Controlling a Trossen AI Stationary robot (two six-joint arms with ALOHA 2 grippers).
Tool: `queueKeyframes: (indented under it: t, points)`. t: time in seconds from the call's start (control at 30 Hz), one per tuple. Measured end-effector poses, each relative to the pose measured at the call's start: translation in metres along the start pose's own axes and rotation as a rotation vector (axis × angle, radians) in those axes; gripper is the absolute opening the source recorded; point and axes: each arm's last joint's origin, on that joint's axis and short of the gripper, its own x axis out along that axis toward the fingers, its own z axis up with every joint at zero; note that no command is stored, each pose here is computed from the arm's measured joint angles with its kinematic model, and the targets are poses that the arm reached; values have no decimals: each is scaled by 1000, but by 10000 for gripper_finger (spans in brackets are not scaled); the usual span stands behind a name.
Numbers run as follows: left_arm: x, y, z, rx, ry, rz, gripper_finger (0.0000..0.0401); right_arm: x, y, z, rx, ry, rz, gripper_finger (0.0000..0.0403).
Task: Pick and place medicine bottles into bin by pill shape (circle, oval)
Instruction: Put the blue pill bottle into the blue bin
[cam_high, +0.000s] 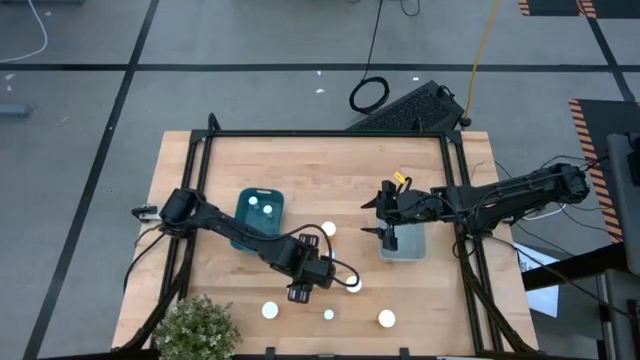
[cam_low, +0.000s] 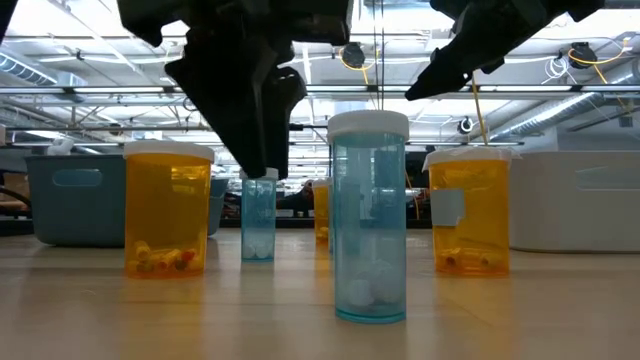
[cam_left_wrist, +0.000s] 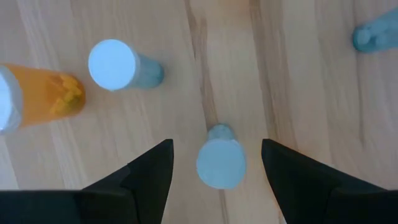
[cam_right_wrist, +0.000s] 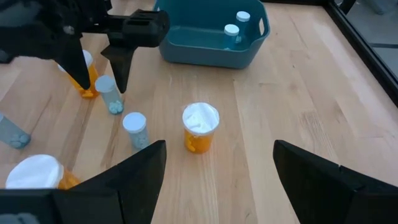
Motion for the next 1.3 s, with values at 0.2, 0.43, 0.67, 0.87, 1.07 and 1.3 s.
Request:
queueKeyframes:
  t: [0.2, 0.43, 0.67, 0.87, 1.07, 1.3]
  points:
    - [4, 0, -2, 2, 4, 1, 245, 0, 0, 0, 0, 0, 0, 288]
    - [11, 1, -8, 1, 26, 21, 245, 0, 0, 0, 0, 0, 0, 288]
    - [11, 1, -7, -2, 15, 38, 245, 0, 0, 0, 0, 0, 0, 288]
    - [11, 1, -7, 0, 14, 45, 212, 0, 0, 0, 0, 0, 0, 288]
    - [11, 1, -7, 5, 15, 45, 149, 0, 0, 0, 0, 0, 0, 288]
    - [11, 1, -7, 13, 17, 45, 125, 0, 0, 0, 0, 0, 0, 288]
